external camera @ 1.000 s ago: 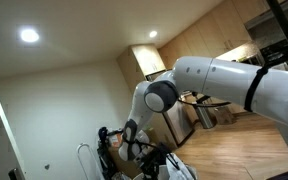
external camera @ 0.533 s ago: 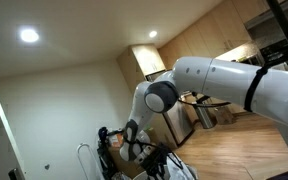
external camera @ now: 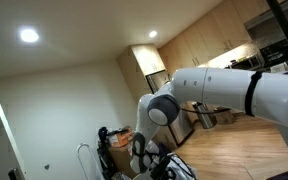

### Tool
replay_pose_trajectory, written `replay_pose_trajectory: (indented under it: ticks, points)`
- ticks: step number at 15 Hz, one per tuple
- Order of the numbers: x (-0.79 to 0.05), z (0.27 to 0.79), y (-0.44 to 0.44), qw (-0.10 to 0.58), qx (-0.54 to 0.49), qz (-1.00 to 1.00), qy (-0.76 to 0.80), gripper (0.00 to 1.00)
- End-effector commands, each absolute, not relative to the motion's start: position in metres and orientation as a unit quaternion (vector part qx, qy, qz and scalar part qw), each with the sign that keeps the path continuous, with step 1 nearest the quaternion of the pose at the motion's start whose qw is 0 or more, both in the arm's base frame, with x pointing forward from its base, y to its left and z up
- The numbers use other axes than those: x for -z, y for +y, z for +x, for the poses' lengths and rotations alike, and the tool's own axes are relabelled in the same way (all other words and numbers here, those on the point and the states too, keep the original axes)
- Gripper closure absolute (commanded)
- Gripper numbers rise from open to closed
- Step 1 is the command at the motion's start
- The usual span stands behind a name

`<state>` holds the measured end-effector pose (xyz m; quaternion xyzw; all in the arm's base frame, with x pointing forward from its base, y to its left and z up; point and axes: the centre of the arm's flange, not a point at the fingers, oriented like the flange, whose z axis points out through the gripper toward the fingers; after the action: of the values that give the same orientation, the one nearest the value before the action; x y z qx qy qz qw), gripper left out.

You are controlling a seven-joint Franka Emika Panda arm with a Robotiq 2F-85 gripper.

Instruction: Pick up one clothe and put it on the couch

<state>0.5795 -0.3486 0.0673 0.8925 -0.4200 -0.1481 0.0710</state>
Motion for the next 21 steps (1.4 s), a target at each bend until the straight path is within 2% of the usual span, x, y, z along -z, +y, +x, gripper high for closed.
replay_pose_trajectory:
  ticks: [1,2,3,4,13,14,17,21]
  points:
    - [-0.025,0.592,-0.359,0.099,0.123,0.886,-0.436,0.0]
    - [-0.017,0.593,-0.36,0.096,0.121,0.884,-0.442,0.36]
    - [-0.013,0.592,-0.357,0.1,0.119,0.883,-0.444,0.32]
    - [-0.011,0.592,-0.355,0.098,0.121,0.883,-0.444,0.33]
    - [-0.055,0.599,-0.341,0.048,0.138,0.894,-0.424,0.92]
    - [-0.064,0.599,-0.338,0.042,0.137,0.897,-0.418,0.97]
    - [-0.104,0.598,-0.328,0.039,0.129,0.908,-0.396,0.99]
    - [-0.182,0.593,-0.325,0.043,0.07,0.923,-0.375,0.96]
